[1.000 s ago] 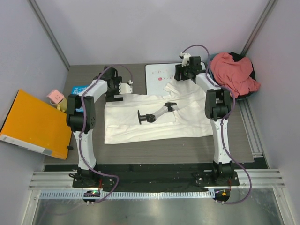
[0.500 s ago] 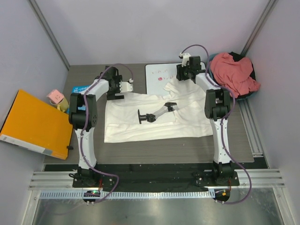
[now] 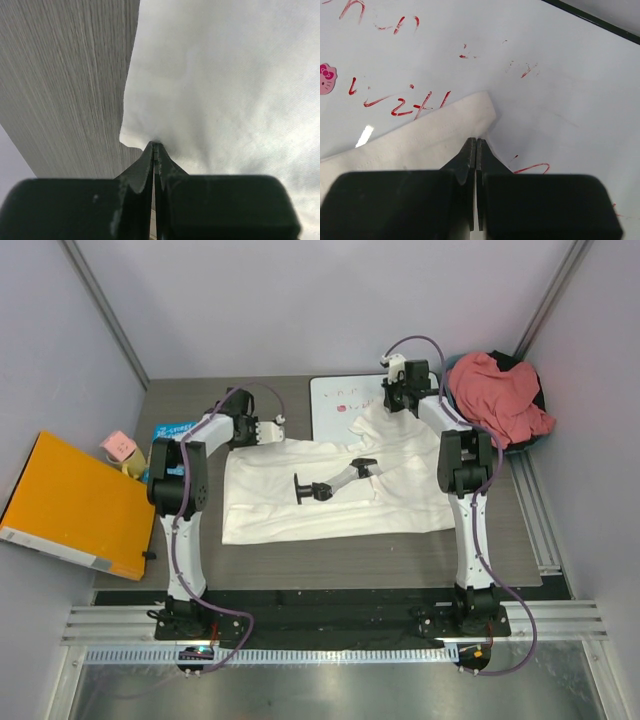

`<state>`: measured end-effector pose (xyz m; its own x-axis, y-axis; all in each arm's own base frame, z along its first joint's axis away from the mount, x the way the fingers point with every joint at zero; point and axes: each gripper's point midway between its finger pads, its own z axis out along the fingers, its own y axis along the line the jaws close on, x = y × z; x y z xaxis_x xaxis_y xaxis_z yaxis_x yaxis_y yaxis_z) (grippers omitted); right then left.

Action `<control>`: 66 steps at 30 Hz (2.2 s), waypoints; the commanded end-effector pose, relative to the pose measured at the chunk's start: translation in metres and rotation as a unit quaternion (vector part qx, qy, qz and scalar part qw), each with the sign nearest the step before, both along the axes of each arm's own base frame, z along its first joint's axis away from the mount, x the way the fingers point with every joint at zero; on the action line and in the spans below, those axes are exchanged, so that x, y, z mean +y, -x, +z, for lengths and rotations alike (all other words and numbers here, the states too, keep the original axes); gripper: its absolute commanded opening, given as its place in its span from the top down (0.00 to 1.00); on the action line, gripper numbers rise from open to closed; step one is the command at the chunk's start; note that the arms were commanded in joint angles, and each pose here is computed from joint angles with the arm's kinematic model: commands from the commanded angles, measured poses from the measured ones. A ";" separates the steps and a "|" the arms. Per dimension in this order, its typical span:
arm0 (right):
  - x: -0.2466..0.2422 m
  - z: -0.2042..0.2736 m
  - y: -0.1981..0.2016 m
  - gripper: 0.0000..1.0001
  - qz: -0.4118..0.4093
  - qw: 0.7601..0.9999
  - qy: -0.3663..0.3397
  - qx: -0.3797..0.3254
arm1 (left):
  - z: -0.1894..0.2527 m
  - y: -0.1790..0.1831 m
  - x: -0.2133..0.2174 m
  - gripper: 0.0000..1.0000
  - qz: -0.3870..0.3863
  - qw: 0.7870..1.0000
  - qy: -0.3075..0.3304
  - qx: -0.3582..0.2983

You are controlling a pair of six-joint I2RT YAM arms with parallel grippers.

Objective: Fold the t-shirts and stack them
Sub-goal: Grap the side of the flattened tshirt furthest away from the robot with both arms

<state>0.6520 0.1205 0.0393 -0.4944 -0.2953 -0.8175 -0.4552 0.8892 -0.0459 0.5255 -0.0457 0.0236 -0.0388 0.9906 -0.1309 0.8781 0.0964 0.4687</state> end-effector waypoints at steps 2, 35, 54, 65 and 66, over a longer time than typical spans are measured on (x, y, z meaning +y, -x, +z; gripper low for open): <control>-0.008 0.040 0.005 0.99 0.011 0.999 0.039 -0.029 | 0.022 0.003 0.003 1.00 0.015 1.000 0.014 -0.021; -0.024 0.106 0.039 0.99 0.035 0.992 0.098 -0.076 | 0.011 -0.016 -0.024 0.33 0.004 0.985 0.141 0.100; -0.034 0.137 0.056 0.99 0.050 0.983 0.139 -0.106 | -0.012 0.040 -0.024 1.00 0.010 0.972 0.112 0.205; -0.040 0.159 0.090 0.99 0.059 0.979 0.154 -0.122 | 0.091 -0.023 0.003 1.00 0.075 0.988 0.098 -0.097; -0.040 0.156 0.094 0.99 0.063 0.978 0.157 -0.118 | 0.098 -0.024 0.006 1.00 0.081 0.986 0.094 -0.111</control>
<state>0.5641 0.0811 0.1428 -0.3476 -0.5854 -0.7325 -0.5361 0.7650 -0.3569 0.5045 -0.0515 0.0337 -0.1592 0.9438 -0.2895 0.9121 0.2528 0.3227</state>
